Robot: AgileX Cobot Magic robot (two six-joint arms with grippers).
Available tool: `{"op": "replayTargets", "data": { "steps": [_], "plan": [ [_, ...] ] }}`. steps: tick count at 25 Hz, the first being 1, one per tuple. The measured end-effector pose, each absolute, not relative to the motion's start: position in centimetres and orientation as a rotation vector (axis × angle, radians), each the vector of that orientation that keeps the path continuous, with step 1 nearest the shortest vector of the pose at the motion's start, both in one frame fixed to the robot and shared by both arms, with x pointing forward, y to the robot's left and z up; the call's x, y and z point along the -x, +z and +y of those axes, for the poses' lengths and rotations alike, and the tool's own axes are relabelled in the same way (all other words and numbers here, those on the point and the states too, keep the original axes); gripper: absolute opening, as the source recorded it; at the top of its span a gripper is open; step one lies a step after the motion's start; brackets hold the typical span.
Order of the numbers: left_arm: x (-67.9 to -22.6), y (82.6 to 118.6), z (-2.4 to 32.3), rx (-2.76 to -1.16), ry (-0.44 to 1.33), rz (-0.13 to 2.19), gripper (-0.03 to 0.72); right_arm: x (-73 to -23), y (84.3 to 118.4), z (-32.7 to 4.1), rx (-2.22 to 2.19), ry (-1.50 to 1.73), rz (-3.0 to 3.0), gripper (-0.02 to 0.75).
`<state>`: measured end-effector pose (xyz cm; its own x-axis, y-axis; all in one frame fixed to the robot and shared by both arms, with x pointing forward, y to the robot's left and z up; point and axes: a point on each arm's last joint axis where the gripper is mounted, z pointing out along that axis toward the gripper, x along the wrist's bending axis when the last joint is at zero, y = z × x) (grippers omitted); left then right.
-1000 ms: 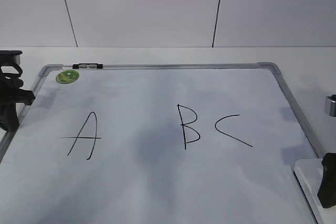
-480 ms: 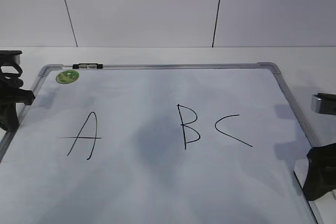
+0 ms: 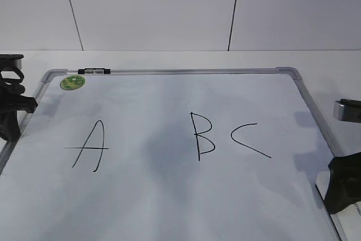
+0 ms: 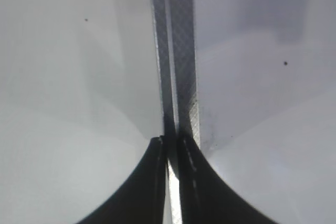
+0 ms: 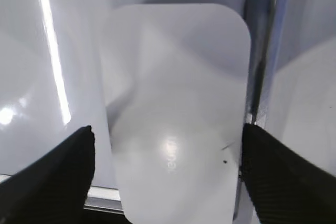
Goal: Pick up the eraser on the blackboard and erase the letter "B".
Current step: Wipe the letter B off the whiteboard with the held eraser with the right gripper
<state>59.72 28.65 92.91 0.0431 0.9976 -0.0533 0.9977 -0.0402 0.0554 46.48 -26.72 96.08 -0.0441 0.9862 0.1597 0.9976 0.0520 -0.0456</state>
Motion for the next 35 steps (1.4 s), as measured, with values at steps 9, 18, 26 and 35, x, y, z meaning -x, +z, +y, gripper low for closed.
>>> {"op": "replayTargets", "data": {
  "steps": [9,18,26,35],
  "plan": [
    [-59.7,92.9,28.7,-2.212,0.0,2.121,0.02,-46.8,94.8,-25.7,2.01,-0.048,-2.22,0.679],
    [-59.7,92.9,28.7,-2.213,-0.002,2.122,0.02,-46.9,94.3,-25.8,2.046,0.012,-2.203,0.678],
    [-59.7,92.9,28.7,-2.213,-0.002,2.122,0.02,-47.0,94.3,-25.8,2.069,0.017,-2.188,0.557],
    [-59.7,92.9,28.7,-2.213,-0.002,2.122,0.02,-47.1,94.4,-25.8,2.073,0.012,-2.188,0.545]
  ]
}}
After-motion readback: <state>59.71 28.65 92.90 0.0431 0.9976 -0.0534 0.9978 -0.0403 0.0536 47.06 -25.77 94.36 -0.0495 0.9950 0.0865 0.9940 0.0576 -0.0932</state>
